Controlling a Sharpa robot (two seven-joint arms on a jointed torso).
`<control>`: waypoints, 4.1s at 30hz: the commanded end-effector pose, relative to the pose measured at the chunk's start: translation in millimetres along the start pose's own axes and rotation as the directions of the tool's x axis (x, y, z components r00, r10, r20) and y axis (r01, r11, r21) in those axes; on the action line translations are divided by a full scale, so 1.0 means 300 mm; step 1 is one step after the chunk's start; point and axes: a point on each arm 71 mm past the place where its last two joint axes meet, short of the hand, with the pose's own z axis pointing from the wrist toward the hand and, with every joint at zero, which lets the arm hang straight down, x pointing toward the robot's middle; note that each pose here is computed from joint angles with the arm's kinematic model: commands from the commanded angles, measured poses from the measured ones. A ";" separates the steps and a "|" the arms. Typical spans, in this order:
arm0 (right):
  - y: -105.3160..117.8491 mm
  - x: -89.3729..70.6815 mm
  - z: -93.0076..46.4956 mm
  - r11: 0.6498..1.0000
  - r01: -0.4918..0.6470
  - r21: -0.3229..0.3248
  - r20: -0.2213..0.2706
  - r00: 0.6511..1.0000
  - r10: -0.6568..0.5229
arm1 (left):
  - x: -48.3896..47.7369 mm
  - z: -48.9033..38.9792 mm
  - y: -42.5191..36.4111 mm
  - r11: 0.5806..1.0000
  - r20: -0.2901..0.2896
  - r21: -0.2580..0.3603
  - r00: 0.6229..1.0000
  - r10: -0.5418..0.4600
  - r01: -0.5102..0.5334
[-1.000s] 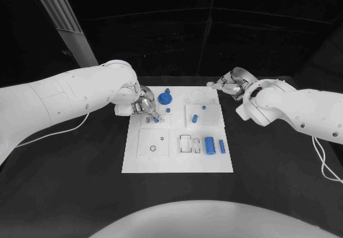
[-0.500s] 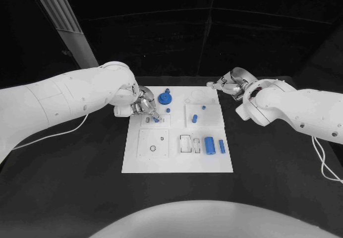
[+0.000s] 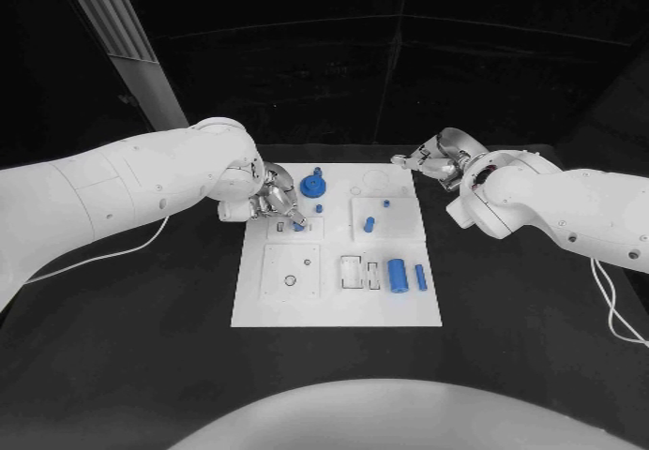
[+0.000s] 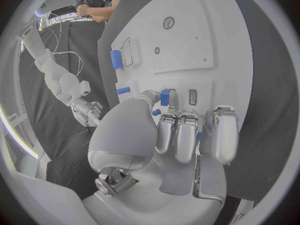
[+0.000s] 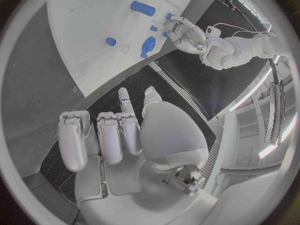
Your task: Assemble the parts on the task board
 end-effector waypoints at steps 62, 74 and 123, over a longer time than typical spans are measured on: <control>0.000 0.001 0.003 1.000 0.005 -0.001 -0.004 1.000 -0.005 | -0.030 -0.068 0.000 1.000 0.062 0.001 0.998 0.028 -0.029; 0.002 0.002 0.003 1.000 0.005 -0.002 -0.005 1.000 -0.005 | -0.021 -0.064 0.006 0.997 0.014 -0.052 0.998 0.055 -0.054; 0.004 0.005 0.003 1.000 0.005 -0.003 -0.008 1.000 -0.005 | -0.011 -0.031 -0.008 0.994 0.004 -0.089 0.998 0.058 -0.057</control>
